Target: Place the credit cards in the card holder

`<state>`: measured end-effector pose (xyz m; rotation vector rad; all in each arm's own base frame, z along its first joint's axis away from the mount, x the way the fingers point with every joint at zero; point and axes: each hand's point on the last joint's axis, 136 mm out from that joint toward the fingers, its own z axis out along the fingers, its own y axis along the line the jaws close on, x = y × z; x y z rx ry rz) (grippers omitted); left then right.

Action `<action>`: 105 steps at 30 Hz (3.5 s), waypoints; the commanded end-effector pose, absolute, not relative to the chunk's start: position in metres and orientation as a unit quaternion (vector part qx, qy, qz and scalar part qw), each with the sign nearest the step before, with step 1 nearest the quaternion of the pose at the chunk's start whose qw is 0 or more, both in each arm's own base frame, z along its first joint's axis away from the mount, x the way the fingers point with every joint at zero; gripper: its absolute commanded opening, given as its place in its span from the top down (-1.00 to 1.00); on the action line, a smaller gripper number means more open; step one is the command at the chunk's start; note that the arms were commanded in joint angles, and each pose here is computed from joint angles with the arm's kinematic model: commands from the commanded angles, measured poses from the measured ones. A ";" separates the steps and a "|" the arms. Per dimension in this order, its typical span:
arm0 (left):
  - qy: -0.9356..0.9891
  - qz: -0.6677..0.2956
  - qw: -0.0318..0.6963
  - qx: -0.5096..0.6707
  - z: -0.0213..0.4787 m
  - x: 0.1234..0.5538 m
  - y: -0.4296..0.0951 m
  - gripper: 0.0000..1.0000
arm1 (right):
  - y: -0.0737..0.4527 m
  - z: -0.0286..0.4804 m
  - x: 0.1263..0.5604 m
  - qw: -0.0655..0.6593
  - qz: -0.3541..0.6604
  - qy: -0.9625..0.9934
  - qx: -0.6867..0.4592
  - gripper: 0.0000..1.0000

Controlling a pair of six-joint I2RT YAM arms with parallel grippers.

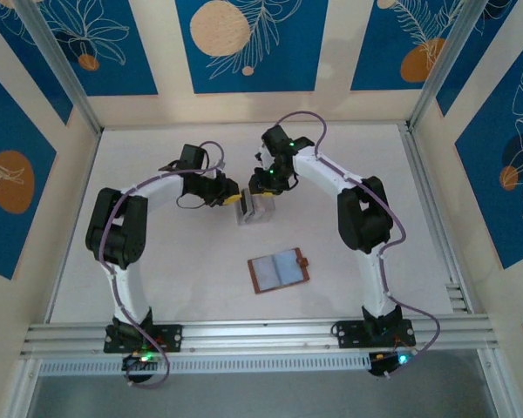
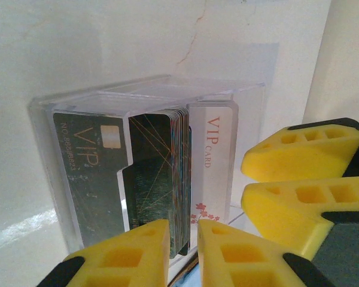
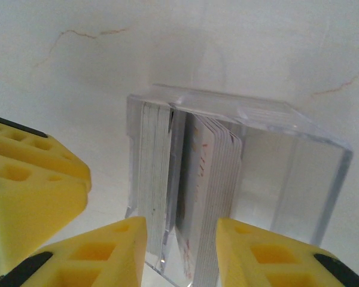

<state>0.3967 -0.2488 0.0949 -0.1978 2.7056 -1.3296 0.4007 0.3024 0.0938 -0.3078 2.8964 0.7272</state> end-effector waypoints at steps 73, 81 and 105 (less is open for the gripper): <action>0.886 -0.457 0.033 -0.073 0.076 0.395 -0.258 0.62 | 0.329 0.079 0.381 0.008 0.268 0.955 -0.130 0.27; 0.886 -0.457 0.032 -0.072 0.075 0.394 -0.259 0.62 | 0.343 0.084 0.375 -0.006 0.309 0.941 -0.140 0.32; 0.887 -0.455 0.024 -0.070 0.068 0.392 -0.262 0.62 | 0.350 0.122 0.372 0.008 0.354 0.924 -0.148 0.36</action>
